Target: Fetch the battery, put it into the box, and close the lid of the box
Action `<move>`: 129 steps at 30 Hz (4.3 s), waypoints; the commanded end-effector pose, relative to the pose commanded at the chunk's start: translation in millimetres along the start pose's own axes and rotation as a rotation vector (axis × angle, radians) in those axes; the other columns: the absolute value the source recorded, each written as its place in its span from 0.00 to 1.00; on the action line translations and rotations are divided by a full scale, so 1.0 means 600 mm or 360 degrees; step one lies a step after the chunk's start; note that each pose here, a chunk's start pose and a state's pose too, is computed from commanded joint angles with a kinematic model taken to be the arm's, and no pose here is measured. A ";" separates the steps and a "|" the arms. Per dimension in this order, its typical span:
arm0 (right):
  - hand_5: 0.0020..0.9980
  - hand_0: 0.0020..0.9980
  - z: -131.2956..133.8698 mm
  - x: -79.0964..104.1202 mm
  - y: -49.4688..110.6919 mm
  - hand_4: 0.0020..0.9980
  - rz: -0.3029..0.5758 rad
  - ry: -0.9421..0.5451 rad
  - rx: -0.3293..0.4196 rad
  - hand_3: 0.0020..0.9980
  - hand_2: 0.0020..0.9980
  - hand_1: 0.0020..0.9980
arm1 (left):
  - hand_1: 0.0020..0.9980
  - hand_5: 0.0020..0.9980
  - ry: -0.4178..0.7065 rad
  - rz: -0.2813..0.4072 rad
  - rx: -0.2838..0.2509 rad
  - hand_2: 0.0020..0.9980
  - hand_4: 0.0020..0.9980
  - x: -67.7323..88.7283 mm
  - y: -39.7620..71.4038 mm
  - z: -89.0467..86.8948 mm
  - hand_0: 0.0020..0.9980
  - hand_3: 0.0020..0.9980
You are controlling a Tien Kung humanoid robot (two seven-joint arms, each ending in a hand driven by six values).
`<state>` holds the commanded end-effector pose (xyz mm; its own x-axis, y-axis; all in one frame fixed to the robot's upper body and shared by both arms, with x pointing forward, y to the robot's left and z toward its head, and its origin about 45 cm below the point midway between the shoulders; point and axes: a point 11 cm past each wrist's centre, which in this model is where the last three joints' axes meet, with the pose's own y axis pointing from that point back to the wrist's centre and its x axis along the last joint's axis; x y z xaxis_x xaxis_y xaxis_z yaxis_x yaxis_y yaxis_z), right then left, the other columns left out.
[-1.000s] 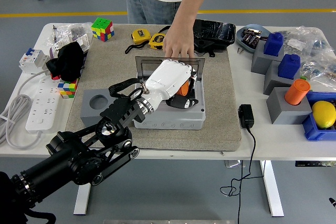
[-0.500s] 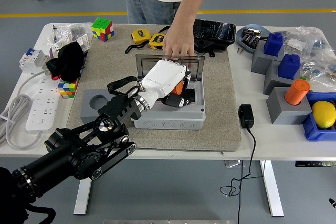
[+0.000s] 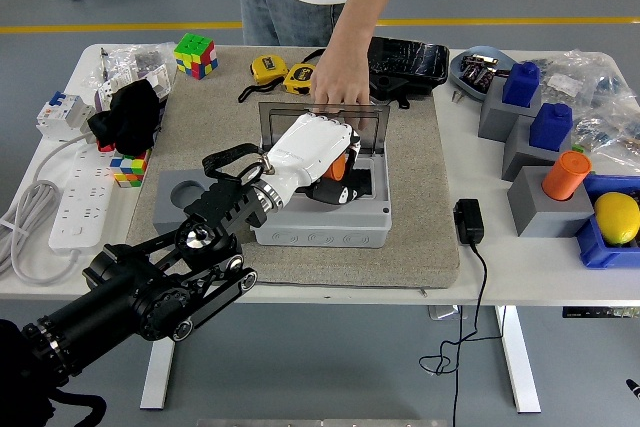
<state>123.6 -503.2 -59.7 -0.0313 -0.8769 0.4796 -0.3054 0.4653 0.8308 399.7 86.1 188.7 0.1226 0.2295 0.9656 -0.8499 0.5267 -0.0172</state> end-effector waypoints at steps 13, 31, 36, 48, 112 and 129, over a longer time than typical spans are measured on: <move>1.00 0.80 0.002 -0.001 0.000 1.00 0.0000 -0.0003 -0.0004 0.80 0.74 0.74 | 0.14 1.00 0.0109 0.0031 0.0000 0.15 1.00 0.008 -0.002 -0.002 0.18 0.18; 0.99 0.80 0.001 0.001 0.000 1.00 0.0001 -0.0003 -0.0004 0.80 0.74 0.74 | 0.17 1.00 0.0122 0.0065 -0.0015 0.17 1.00 0.019 -0.002 0.013 0.20 0.20; 0.98 0.80 -0.001 -0.001 0.000 1.00 -0.0001 -0.0005 0.0001 0.80 0.74 0.74 | 0.17 1.00 0.0116 0.0087 -0.0039 0.17 1.00 0.028 -0.003 0.022 0.20 0.20; 0.97 0.80 -0.002 0.001 0.000 1.00 0.0003 -0.0007 0.0001 0.80 0.74 0.74 | 0.17 1.00 0.0147 0.0045 -0.0054 0.17 1.00 0.011 0.005 0.030 0.20 0.20; 0.96 0.79 0.006 -0.002 0.000 1.00 0.0002 -0.0034 -0.0015 0.79 0.74 0.74 | 0.77 1.00 0.0120 -0.0046 0.0167 0.74 1.00 0.080 0.014 -0.059 0.79 0.74; 0.96 0.79 0.005 0.002 0.000 1.00 0.0007 -0.0031 -0.0014 0.79 0.74 0.74 | 0.74 1.00 0.0096 -0.0081 0.0083 0.71 1.00 0.112 0.042 -0.019 0.75 0.73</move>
<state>120.5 -504.4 -60.0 -0.0510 -0.8769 0.4780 -0.2970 0.4703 0.8310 392.4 124.1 250.2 0.1959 0.2534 0.9473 -0.8672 0.4958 0.0467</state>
